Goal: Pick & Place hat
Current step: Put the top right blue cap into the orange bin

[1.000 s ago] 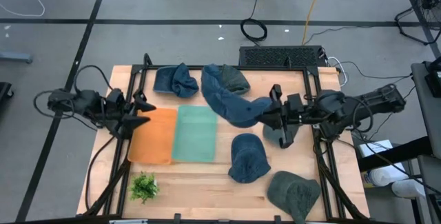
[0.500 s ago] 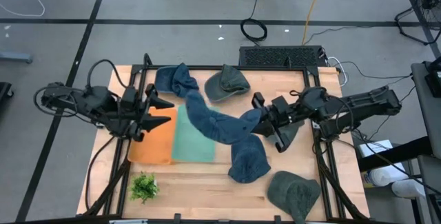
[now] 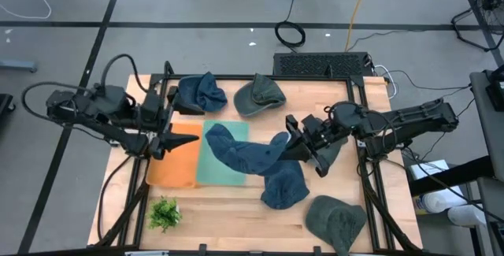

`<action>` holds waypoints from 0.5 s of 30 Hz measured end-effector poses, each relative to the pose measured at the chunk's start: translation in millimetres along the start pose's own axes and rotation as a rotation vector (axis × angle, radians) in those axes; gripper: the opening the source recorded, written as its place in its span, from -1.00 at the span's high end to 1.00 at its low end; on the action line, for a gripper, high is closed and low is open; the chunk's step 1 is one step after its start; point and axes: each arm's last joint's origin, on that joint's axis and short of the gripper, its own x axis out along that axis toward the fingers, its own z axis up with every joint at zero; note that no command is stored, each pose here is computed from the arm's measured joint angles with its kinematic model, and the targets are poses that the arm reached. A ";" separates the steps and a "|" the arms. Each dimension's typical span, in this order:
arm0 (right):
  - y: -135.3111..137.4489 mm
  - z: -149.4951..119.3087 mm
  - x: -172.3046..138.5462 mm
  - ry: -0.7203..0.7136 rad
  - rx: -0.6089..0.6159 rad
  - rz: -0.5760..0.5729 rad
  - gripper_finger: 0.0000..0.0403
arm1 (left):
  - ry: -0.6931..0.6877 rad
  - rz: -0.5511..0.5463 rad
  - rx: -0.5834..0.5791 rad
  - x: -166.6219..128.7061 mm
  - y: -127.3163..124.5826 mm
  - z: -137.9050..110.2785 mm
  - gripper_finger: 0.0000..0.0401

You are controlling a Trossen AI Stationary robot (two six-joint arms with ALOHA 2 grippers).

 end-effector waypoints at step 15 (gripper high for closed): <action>-8.6 -5.5 -0.8 0.071 0.049 -0.013 1.00 | 0.173 -0.136 0.004 53.7 -15.6 9.8 -0.59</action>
